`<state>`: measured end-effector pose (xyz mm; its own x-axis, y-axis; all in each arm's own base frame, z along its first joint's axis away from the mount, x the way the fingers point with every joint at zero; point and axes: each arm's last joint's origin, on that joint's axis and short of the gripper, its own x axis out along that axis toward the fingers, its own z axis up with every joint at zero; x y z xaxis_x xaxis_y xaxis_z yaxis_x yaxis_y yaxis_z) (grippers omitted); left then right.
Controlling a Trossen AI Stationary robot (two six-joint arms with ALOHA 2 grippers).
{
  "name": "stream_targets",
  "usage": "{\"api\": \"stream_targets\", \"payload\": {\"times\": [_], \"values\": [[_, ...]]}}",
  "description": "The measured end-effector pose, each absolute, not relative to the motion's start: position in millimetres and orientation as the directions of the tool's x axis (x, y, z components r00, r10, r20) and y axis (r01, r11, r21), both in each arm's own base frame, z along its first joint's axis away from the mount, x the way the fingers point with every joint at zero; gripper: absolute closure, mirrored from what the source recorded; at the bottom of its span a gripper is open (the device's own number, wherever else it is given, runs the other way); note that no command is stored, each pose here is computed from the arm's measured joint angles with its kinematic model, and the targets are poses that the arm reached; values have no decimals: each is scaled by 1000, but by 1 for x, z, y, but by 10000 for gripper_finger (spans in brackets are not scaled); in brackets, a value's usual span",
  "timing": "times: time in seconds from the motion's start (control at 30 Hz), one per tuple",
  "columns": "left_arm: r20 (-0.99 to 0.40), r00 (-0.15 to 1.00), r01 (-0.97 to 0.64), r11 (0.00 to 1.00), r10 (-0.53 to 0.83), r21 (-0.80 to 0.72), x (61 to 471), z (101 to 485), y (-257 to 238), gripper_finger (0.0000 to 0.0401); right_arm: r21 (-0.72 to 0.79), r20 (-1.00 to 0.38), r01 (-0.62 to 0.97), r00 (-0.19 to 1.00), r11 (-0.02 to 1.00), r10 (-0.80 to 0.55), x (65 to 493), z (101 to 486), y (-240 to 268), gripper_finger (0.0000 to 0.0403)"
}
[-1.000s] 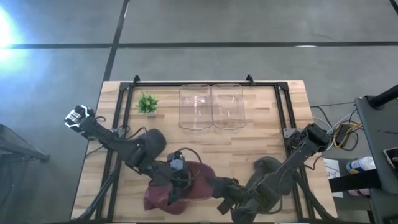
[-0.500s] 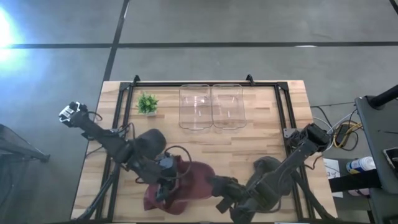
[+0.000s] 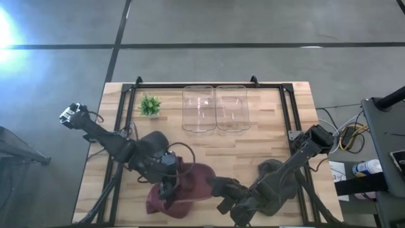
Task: Pick & Place hat
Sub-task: Put the right red cap into the right transparent bin
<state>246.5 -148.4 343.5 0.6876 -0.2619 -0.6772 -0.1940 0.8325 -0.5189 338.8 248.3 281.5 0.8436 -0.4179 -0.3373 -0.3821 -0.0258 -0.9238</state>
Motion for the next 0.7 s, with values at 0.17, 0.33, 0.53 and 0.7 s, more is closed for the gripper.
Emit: {"api": "stream_targets", "payload": {"times": [0.17, 0.33, 0.53, 0.7], "values": [[-703, 666, -264, 804, -249, -534, 243, 346, -146, 223, -918, -352, -396, 844, -28, -404, 341, 280, 246, 385], [-737, 634, -304, 803, -232, -514, 239, 346, -143, 197, -915, -361, -404, 840, -22, -406, 345, 279, 241, 385], [-840, 496, -295, 867, -220, -401, 226, 346, -136, 190, -907, -367, -420, 831, -39, -417, 348, 276, 235, 385], [-806, 544, -242, 876, -233, -417, 224, 372, -135, 190, -900, -390, -435, 838, -34, -381, 348, 275, 236, 385]]}}
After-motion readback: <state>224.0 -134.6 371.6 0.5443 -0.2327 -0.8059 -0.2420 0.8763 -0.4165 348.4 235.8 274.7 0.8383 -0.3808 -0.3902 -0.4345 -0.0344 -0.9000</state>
